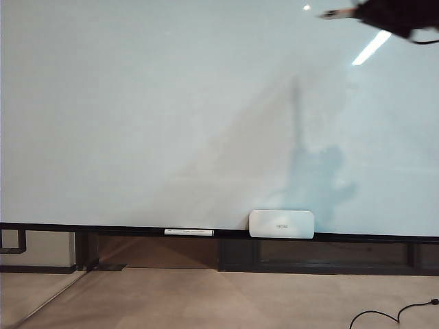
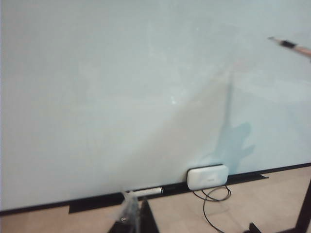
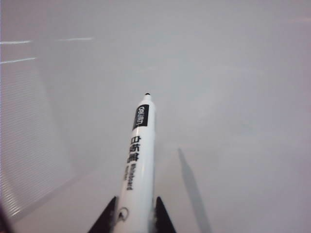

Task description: Reach to the right to find the marker pen, pick it up, and write the number 14 on the whiteboard.

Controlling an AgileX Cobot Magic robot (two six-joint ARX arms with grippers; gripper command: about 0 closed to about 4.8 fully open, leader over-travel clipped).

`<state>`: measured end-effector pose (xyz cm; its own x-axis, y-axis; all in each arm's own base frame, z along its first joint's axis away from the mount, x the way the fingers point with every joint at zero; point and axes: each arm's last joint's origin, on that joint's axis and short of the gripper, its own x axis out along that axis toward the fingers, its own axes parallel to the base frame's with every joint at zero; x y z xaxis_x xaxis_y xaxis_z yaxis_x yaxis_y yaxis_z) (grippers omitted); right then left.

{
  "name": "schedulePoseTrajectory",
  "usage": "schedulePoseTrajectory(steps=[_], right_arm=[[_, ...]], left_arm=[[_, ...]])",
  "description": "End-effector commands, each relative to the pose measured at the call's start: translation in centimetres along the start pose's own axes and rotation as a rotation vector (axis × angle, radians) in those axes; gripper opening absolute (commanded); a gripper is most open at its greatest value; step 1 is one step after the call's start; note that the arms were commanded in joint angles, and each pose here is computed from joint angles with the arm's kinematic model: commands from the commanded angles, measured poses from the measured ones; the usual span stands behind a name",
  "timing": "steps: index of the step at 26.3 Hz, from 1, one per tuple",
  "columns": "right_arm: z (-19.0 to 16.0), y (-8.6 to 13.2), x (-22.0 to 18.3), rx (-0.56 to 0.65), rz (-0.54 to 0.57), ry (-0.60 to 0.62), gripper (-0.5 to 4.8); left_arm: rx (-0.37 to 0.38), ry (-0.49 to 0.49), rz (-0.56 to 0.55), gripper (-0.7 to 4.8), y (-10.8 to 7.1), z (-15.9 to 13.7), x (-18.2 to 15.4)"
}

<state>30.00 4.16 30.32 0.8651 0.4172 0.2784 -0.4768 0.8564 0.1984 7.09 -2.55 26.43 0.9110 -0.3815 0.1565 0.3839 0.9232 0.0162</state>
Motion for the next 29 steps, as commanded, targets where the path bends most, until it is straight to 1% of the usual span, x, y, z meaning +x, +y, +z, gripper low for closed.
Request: schedulePoseTrajectory(steps=[1, 2, 4, 7, 8, 12, 15, 17, 18, 20, 23, 25, 29], right_arm=[[0.2, 2.8, 3.1, -0.058, 0.067, -0.02, -0.02], [0.3, 3.6, 4.1, -0.066, 0.054, -0.01, -0.02], [0.7, 4.8, 5.9, -0.075, 0.042, 0.018, -0.02], [1.2, 5.7, 7.7, -0.072, 0.059, 0.007, -0.02], [1.3, 6.4, 8.4, -0.076, 0.076, 0.01, -0.02], [1.8, 7.4, 10.1, -0.139, 0.103, -0.019, -0.02], [2.2, 8.0, 10.9, -0.148, 0.121, -0.044, -0.02], [2.4, 8.4, 11.2, -0.158, 0.089, -0.069, -0.02], [2.6, 8.8, 11.3, -0.172, 0.063, -0.08, -0.02], [2.9, 9.4, 11.5, -0.21, 0.049, -0.089, -0.02], [3.0, 9.8, 11.7, -0.216, 0.023, -0.059, -0.02], [2.8, 9.7, 11.8, -0.213, -0.01, -0.046, -0.02], [2.5, 9.9, 12.0, -0.21, -0.057, -0.048, -0.02]], left_arm=[[0.05, -0.035, 0.032, -0.06, 0.1, 0.5, 0.0], [0.069, -0.024, 0.073, -0.06, 0.2, 0.4, 0.0], [0.098, -0.011, 0.097, -0.06, 0.3, 0.3, 0.1], [0.099, -0.025, 0.035, -0.06, 0.1, 0.4, 0.4], [0.101, -0.042, 0.027, -0.06, 0.1, 0.6, 0.6], [0.107, -0.11, 0.023, -0.06, 0.1, 1.3, 0.9], [0.112, -0.14, 0.026, -0.06, 0.1, 1.6, 0.8], [0.11, -0.14, 0.022, -0.06, 0.1, 1.6, 0.8], [0.097, -0.141, 0.008, -0.06, 0.1, 1.6, 0.8], [0.082, -0.147, -0.045, -0.06, -0.1, 1.7, 0.8], [0.062, -0.148, -0.097, -0.06, -0.2, 1.7, 0.8], [0.062, -0.154, -0.099, -0.06, -0.2, 1.8, 0.8], [0.072, -0.166, -0.097, -0.06, -0.2, 3.1, 0.4]])
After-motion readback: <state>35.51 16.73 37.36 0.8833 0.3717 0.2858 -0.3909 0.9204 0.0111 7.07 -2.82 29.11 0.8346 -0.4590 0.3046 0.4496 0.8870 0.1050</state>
